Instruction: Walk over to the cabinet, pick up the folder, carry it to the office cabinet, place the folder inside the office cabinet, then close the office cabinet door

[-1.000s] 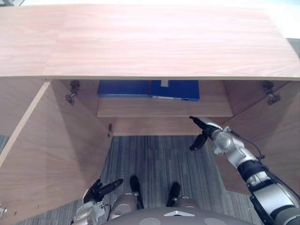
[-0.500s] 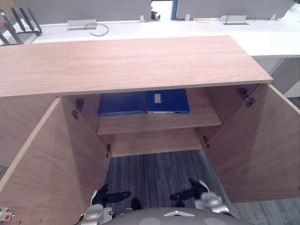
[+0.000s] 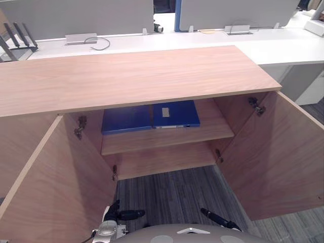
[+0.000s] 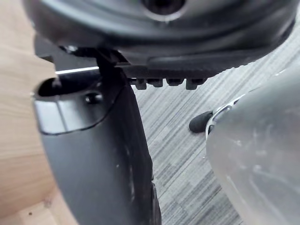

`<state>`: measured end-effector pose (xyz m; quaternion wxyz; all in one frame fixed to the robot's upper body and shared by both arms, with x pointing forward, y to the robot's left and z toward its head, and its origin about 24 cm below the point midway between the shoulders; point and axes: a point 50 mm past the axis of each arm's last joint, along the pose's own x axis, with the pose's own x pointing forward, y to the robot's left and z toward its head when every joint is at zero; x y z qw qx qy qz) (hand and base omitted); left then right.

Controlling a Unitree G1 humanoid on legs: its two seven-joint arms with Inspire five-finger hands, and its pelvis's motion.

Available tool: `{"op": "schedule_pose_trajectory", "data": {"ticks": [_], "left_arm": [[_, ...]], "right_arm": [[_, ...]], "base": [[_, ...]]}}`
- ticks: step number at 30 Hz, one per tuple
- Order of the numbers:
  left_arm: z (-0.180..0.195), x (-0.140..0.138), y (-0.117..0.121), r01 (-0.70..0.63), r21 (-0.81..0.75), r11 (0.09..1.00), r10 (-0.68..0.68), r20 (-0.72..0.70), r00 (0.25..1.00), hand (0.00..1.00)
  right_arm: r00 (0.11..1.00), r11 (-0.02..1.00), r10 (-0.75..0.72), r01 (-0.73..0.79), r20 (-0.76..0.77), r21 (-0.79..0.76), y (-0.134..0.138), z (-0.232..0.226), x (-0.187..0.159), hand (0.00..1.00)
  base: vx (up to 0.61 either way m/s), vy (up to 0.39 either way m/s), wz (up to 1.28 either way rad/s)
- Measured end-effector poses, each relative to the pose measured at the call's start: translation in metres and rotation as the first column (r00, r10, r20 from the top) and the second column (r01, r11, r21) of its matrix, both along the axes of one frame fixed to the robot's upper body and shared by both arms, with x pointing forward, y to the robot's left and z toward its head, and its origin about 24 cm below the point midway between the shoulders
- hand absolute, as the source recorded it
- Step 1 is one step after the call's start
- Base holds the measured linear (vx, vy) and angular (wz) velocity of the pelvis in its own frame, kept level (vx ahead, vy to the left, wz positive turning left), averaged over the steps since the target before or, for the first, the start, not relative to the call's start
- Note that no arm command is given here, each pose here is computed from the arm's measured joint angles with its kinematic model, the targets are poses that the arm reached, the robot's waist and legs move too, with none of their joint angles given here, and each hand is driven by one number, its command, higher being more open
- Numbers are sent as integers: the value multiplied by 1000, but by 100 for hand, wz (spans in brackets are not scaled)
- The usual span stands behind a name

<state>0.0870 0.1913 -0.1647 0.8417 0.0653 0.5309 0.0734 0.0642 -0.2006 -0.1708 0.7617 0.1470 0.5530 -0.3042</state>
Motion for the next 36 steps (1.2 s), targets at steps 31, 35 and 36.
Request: {"op": "schedule_pose_trajectory", "data": {"ticks": [31, 35, 36], "left_arm": [[2, 6, -13, -147, -55, 988, 150, 53, 987, 100], [0, 3, -17, -151, -72, 986, 155, 41, 987, 100], [0, 3, -18, -158, -75, 985, 161, 42, 986, 100]], "right_arm": [[998, 998, -40, 42, 39, -44, -22, 5, -2, 100], [999, 998, -31, 33, 40, -47, -24, 5, -5, 100], [999, 998, -29, 31, 41, -48, -24, 5, -5, 100]], "base": [[14, 6, -40], [99, 13, -3], [53, -1, -8]]}}
